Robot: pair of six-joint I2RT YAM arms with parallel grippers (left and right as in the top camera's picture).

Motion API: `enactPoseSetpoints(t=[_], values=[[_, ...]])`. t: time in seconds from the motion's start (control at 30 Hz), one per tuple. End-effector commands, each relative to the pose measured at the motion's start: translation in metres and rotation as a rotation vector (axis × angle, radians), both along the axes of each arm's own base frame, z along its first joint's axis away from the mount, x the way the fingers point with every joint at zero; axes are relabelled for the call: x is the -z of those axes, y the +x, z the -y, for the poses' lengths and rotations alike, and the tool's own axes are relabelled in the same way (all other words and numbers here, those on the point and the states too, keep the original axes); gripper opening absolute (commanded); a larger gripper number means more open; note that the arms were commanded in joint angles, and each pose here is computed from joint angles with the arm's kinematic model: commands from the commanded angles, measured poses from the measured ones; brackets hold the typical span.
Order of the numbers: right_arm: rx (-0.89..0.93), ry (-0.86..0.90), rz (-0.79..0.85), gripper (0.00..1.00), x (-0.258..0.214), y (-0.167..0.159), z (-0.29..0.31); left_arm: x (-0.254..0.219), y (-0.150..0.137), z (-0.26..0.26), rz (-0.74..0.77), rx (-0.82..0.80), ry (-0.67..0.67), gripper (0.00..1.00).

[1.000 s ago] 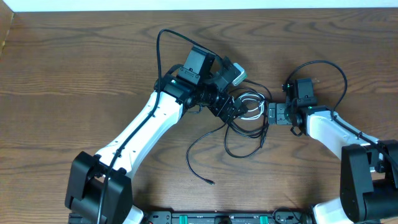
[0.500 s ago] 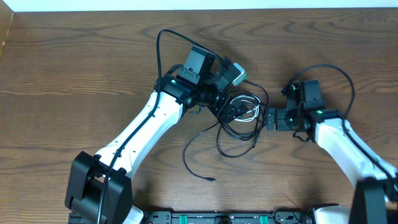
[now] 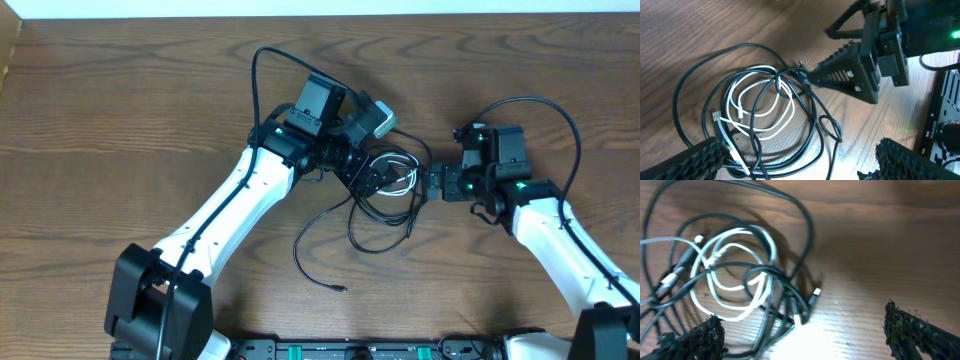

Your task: Untangle cables

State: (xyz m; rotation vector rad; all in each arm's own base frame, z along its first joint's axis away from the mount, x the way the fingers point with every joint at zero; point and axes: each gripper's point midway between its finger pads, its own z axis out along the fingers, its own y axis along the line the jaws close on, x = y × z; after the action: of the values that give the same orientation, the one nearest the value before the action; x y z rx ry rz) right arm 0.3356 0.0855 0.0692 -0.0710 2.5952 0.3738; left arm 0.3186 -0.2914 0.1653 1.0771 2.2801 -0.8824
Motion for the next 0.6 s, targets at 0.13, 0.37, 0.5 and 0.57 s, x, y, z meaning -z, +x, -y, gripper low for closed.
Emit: enactPoseSetpoints(t=[0.13, 0.37, 0.5, 0.57], values=[[-0.119, 0.170, -0.059, 0.91, 0.013, -0.006, -0.047, -0.004, 0.005, 0.000, 0.027, 0.003, 0.003, 0.98], [-0.176, 0.243, -0.067, 0.88, 0.011, -0.011, -0.076, -0.004, 0.005, -0.001, 0.027, 0.003, 0.003, 0.98], [-0.148, 0.197, -0.063, 0.87, 0.016, -0.008, -0.070, -0.004, 0.005, -0.001, 0.027, 0.003, 0.003, 0.98], [-0.140, 0.183, -0.068, 0.86, 0.020, -0.007, -0.068, -0.004, 0.005, -0.001, 0.027, 0.003, 0.003, 0.98]])
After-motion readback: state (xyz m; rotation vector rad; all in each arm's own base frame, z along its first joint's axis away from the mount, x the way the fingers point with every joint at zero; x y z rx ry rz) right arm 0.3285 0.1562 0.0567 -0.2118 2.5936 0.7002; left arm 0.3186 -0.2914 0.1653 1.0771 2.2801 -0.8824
